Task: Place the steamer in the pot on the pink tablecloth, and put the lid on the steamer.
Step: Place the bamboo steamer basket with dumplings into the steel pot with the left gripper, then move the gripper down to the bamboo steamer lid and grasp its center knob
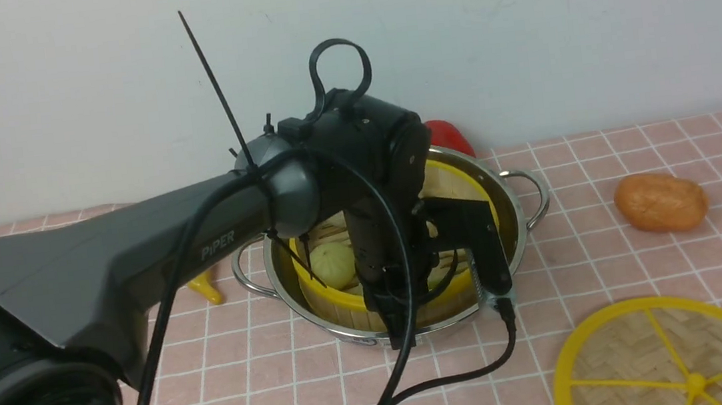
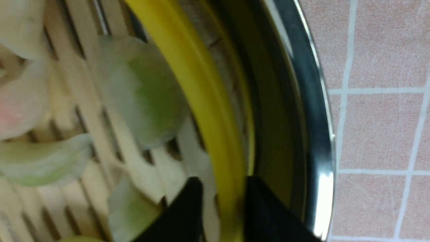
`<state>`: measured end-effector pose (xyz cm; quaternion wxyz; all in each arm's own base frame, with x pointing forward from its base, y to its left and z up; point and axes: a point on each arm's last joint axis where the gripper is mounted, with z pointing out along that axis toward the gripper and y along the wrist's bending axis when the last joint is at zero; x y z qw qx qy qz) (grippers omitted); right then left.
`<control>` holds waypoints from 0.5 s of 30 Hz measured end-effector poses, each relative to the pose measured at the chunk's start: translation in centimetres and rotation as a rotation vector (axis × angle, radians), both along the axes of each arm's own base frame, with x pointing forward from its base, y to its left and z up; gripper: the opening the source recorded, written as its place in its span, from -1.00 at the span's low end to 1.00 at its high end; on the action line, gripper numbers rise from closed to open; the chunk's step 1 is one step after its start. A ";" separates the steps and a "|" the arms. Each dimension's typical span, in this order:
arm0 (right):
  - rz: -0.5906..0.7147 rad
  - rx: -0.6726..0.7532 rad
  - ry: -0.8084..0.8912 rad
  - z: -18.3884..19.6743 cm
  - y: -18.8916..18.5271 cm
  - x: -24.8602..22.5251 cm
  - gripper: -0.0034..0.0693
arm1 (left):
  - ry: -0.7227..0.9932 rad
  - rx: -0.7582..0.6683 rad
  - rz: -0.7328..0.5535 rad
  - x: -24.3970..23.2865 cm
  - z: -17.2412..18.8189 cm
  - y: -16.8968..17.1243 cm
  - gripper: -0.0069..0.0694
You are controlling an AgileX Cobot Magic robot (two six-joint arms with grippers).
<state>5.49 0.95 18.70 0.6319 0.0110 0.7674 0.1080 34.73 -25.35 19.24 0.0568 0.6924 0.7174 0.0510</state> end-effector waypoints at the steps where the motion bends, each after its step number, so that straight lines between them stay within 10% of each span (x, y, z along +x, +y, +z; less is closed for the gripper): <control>1: 0.000 0.000 0.000 0.0 0.0 0.0 -0.24 | -0.005 0.003 0.003 0.1 0.0 0.0 -0.12; 8: 0.000 0.000 0.000 0.0 0.0 0.0 -0.24 | -0.044 0.037 0.084 0.1 1.3 0.7 0.54; 15: 0.000 0.000 0.000 0.0 0.0 0.0 -0.24 | -0.213 0.014 0.165 -0.7 7.3 2.4 0.56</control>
